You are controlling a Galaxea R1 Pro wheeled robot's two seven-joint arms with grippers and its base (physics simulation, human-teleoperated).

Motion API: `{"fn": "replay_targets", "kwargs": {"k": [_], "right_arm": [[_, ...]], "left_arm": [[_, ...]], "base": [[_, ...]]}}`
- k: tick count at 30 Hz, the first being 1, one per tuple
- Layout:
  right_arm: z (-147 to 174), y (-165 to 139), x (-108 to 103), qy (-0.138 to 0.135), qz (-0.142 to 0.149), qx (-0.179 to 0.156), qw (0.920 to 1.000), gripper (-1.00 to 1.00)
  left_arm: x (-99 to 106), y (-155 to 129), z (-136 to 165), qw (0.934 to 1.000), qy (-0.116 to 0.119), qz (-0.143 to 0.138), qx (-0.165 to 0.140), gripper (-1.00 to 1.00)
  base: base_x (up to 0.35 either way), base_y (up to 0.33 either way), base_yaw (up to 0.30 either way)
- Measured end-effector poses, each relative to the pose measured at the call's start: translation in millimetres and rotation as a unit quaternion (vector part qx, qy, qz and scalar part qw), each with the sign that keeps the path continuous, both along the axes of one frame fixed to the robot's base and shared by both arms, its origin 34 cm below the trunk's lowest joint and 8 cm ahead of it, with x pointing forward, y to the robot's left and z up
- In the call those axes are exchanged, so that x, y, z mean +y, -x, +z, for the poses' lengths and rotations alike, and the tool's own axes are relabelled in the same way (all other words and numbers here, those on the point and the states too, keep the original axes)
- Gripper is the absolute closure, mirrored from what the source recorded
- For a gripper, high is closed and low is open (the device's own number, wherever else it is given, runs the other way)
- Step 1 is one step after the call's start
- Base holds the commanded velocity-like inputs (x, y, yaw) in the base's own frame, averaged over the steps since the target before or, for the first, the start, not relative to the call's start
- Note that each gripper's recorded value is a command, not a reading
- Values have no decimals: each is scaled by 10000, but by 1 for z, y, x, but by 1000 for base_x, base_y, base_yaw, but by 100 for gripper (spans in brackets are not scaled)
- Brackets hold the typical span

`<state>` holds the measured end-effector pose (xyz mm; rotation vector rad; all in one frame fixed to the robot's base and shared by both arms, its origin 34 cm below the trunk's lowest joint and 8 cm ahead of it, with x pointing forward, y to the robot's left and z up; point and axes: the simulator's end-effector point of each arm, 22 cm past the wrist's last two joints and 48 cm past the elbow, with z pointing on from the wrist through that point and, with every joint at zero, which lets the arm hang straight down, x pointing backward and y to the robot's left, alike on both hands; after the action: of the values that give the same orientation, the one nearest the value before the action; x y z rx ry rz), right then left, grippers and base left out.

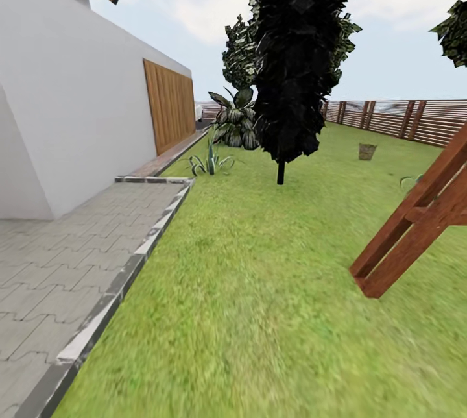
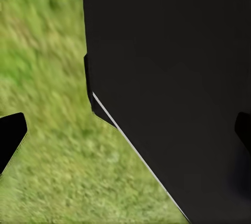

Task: Take the three Easter eggs out of the wicker basket on the lawn in the garden, then place them on the lawn next to a single tree (choose any tree) so that all three eggs are next to the same tree and none are left in the basket.

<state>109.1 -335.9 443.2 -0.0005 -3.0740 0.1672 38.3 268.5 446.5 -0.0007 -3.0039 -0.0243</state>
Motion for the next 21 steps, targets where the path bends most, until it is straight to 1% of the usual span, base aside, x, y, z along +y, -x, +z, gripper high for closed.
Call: {"fn": "replay_targets", "kwargs": {"k": [21], "right_arm": [[0, 0, 0, -3, 4, 11, 10000, -100]], "left_arm": [[-1, 0, 0, 10000, 3, 1, 0, -100]], "base": [[345, 0, 0]]}}
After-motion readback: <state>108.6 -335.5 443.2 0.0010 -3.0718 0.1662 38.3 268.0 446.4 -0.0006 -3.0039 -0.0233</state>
